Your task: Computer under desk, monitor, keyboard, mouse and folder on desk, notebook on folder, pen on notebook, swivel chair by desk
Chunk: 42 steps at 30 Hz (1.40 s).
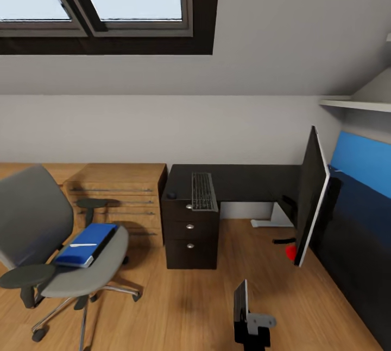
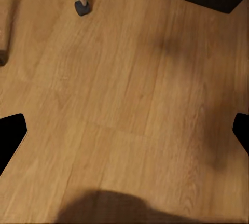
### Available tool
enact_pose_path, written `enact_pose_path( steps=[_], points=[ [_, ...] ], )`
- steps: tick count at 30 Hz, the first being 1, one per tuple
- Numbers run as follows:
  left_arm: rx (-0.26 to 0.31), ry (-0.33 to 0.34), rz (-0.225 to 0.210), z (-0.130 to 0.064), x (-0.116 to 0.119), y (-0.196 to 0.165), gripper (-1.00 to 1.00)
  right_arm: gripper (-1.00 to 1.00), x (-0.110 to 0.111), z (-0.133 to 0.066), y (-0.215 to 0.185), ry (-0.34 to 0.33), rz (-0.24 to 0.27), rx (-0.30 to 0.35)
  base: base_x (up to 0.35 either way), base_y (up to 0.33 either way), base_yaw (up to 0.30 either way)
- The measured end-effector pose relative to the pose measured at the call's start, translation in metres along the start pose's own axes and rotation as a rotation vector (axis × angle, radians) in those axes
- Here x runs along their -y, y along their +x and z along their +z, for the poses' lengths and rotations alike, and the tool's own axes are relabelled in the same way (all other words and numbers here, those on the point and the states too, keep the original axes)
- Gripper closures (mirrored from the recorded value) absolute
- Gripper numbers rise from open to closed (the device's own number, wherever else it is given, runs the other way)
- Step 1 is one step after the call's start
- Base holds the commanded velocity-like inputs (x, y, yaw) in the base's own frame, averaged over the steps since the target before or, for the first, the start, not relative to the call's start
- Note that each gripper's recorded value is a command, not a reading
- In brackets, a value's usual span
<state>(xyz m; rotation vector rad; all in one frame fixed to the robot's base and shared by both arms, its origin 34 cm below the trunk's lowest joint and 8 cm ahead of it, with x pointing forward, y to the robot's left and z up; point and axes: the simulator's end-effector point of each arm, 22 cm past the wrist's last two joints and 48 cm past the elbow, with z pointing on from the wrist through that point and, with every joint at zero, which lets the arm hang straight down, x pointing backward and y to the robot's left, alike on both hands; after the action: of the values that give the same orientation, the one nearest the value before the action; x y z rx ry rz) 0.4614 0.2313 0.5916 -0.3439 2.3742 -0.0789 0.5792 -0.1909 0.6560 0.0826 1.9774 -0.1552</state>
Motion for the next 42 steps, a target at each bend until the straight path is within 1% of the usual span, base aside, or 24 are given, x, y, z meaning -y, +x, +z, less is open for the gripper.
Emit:
enact_pose_path(
  steps=[10, 17, 42],
  points=[
    [-0.002, -0.001, 0.0, 0.0, 0.0, 0.001, -1.0, 1.0, 0.0, -0.002, 0.006, -0.001, -0.007, -0.012, 0.154, 0.045, 0.0],
    [-0.003, -0.001, 0.001, 0.0, -0.001, 0.001, -1.0, 1.0, 0.0, -0.002, 0.006, -0.002, -0.007, -0.012, 0.007, 0.0, 0.0],
    [-0.003, -0.003, 0.001, -0.029, 0.005, -0.024, -1.0, 1.0, 0.003, -0.017, -0.029, -0.001, -0.007, -0.013, 0.0, 0.0, 0.0]
  ],
)
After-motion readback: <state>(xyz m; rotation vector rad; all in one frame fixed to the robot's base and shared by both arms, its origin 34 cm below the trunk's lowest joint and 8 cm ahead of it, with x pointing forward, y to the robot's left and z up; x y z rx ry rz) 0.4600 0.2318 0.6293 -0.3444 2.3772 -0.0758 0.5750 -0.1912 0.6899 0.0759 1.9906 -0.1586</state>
